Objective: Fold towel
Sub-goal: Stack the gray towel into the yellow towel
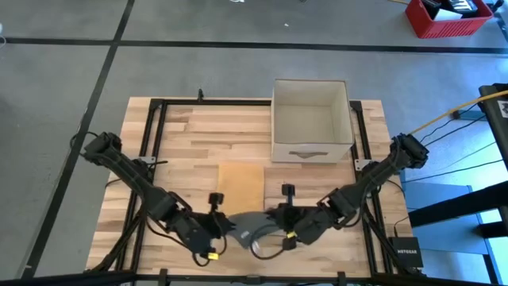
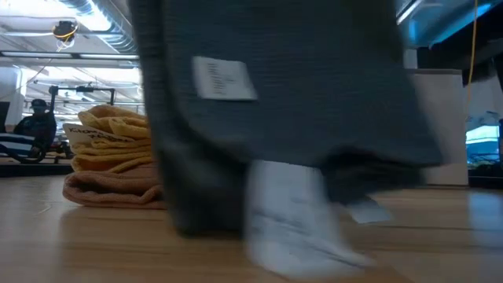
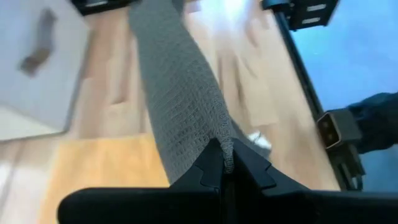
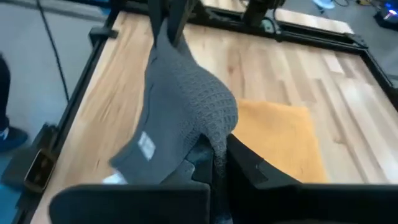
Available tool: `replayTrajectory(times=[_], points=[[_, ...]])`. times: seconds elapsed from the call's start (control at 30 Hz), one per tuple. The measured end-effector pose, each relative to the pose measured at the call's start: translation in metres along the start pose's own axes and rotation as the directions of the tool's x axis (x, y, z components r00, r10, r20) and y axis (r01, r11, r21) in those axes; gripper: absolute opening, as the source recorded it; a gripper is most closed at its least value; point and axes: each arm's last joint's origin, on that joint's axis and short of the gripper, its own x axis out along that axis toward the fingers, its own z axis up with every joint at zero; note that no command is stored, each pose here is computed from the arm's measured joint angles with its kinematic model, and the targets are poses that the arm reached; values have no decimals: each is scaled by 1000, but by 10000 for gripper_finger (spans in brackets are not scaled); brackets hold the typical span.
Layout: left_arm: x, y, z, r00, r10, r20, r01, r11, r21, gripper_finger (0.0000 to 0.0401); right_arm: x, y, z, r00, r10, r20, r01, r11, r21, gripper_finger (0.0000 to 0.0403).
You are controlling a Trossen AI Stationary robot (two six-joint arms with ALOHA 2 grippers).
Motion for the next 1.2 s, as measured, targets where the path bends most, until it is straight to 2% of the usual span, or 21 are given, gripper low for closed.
replayTrajectory(times=[0.2,0.43,0.63,0.73,0.87,0.93,1.03,1.1,1.2], points=[[-25,14,0,998,55,-11,-55,998,-31,3,5,-7,9,998,16,53,-18,999,34,21],[-53,28,8,996,55,67,-53,998,-41,8,6,-10,22,986,-20,165,10,998,61,21],[-70,49,13,986,126,105,-121,991,-54,4,22,-41,21,990,-99,102,90,992,93,21],[-67,64,13,979,184,88,-179,982,-58,7,30,-59,19,990,-132,51,125,985,121,21],[-54,81,5,967,254,7,-254,966,-41,6,36,-74,14,986,-165,-18,166,976,137,21],[-49,87,0,961,277,-26,-278,959,-47,4,36,-74,15,990,-137,-18,138,977,161,21],[-45,90,-5,955,291,-59,-294,955,-35,5,29,-64,19,999,-39,-3,39,984,172,21],[-44,89,-7,955,292,-60,-294,955,-26,9,23,-60,23,999,-46,9,44,986,162,21],[-42,93,-8,950,304,-75,-304,953,8,10,19,-64,26,993,-121,-7,121,985,123,21]])
